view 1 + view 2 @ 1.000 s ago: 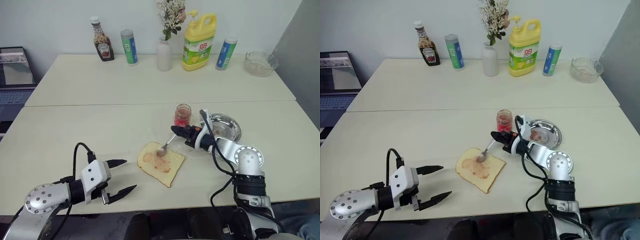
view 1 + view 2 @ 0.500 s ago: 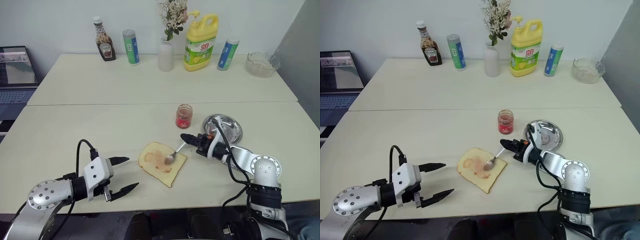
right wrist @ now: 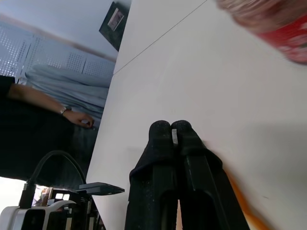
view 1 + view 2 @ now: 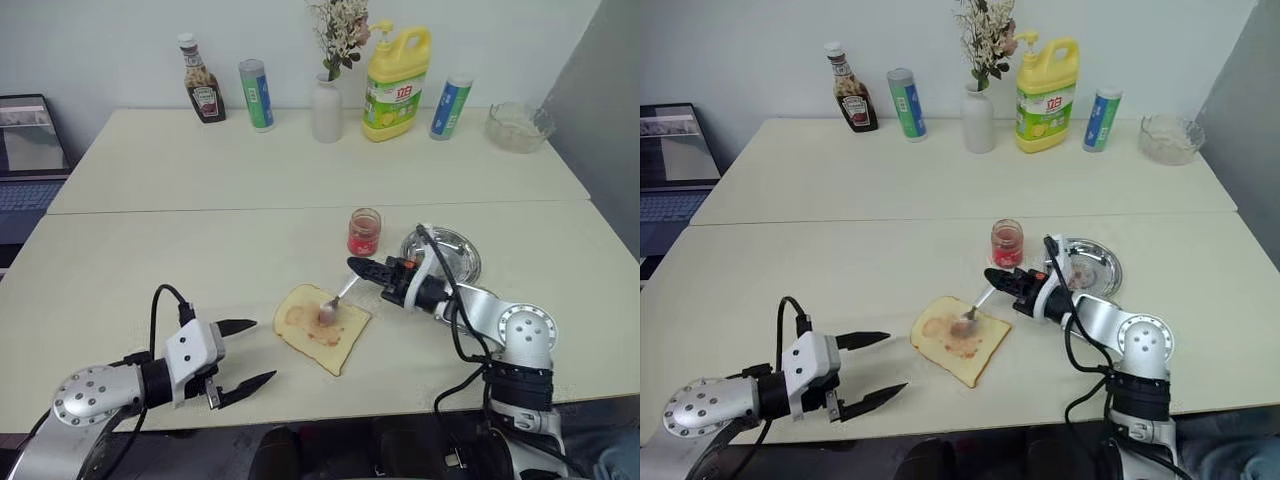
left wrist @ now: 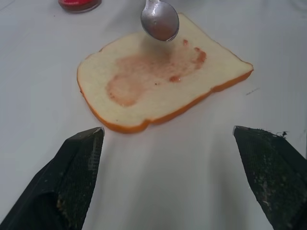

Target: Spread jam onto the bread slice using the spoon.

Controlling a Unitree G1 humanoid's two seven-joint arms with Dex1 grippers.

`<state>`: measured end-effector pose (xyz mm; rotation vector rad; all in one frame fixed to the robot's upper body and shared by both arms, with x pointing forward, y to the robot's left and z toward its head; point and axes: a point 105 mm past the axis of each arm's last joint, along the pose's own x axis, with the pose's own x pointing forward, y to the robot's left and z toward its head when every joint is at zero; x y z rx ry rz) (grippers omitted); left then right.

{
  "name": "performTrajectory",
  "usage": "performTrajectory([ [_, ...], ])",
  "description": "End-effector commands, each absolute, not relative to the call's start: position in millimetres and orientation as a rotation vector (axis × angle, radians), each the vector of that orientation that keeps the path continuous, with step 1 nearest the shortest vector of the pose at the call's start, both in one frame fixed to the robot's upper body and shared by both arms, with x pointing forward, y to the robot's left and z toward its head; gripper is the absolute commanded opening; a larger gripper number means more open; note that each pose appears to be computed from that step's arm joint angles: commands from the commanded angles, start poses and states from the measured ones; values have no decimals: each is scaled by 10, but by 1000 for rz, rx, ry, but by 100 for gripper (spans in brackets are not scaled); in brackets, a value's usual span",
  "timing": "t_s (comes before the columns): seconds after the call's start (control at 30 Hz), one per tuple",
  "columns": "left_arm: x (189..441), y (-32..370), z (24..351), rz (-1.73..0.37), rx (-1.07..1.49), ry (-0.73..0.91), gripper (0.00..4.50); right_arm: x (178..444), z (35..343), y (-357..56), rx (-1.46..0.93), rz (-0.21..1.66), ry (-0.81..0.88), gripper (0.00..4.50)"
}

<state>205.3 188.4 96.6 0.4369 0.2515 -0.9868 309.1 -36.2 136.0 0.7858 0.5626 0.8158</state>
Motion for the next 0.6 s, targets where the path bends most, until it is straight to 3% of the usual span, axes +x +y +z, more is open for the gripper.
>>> performTrajectory([
  [0.03,2040,1848,1090,-996,465,199,450,3106,1356,-210,760,858,554,1],
  [0.2,2021,1831,1077,-997,462,201,450,3092,1273,-170,736,876,573,1],
  [0.6,2046,1803,1078,-1007,460,197,450,2941,1193,-678,687,828,599,1],
])
